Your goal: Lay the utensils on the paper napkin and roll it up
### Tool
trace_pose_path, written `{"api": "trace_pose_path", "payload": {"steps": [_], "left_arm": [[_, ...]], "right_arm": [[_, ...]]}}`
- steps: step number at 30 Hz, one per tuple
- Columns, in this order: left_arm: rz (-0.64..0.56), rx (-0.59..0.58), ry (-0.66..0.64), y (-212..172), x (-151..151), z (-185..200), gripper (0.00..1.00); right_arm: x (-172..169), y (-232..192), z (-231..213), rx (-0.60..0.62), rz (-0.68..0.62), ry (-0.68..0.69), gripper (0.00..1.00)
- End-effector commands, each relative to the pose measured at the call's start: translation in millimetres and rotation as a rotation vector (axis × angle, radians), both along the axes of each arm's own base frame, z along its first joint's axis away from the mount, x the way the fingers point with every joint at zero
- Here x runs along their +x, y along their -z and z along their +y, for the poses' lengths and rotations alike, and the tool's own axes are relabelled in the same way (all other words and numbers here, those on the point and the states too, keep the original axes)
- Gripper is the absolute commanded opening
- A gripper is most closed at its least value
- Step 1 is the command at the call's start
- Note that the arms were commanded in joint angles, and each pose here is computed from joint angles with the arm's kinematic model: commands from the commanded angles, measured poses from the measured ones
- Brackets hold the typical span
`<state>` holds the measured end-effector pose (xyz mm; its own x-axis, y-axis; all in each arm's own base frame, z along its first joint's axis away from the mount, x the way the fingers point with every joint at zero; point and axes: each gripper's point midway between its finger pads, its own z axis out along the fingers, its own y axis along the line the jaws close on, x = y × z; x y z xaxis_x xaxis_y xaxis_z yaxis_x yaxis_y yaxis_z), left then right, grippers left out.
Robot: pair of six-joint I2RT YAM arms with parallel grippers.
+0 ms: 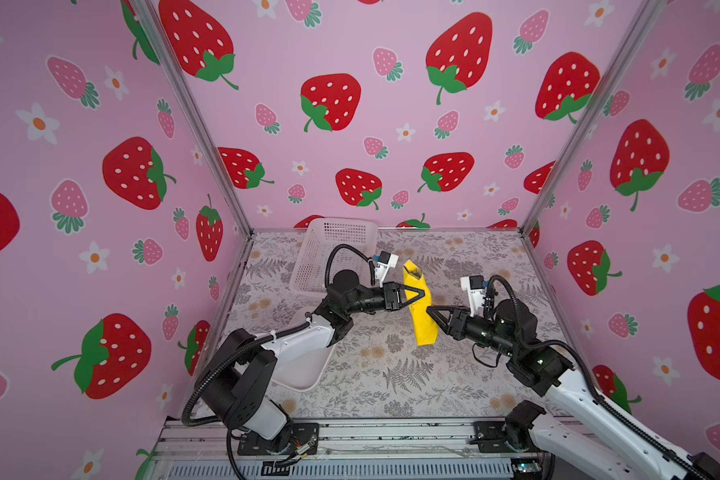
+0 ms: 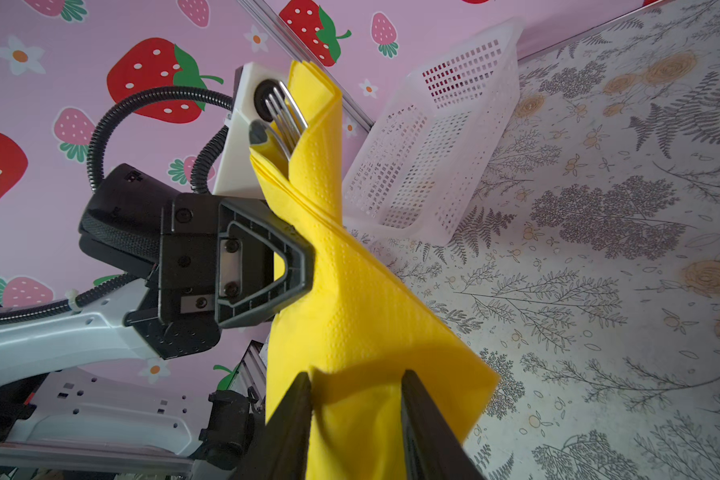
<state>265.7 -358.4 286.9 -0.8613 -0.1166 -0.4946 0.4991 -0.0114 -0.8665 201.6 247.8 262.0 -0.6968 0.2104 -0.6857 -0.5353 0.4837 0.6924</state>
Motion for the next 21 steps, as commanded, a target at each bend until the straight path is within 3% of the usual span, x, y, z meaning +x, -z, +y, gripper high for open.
{"api": "trace_pose_path", "payload": {"steps": [1,15,21], "left_arm": [[-0.107,-0.091,0.020,-48,-9,3,0.00],[-0.117,-0.093,0.016,-52,-10,5,0.00],[-0.120,-0.102,0.040,-56,-14,4,0.00]], "right_arm": [[-6,8,6,-0.021,0.000,-0.055,0.40],[-21,11,8,-0.022,-0.008,-0.129,0.38],[-30,3,19,0.049,-0.019,-0.216,0.39]]}}
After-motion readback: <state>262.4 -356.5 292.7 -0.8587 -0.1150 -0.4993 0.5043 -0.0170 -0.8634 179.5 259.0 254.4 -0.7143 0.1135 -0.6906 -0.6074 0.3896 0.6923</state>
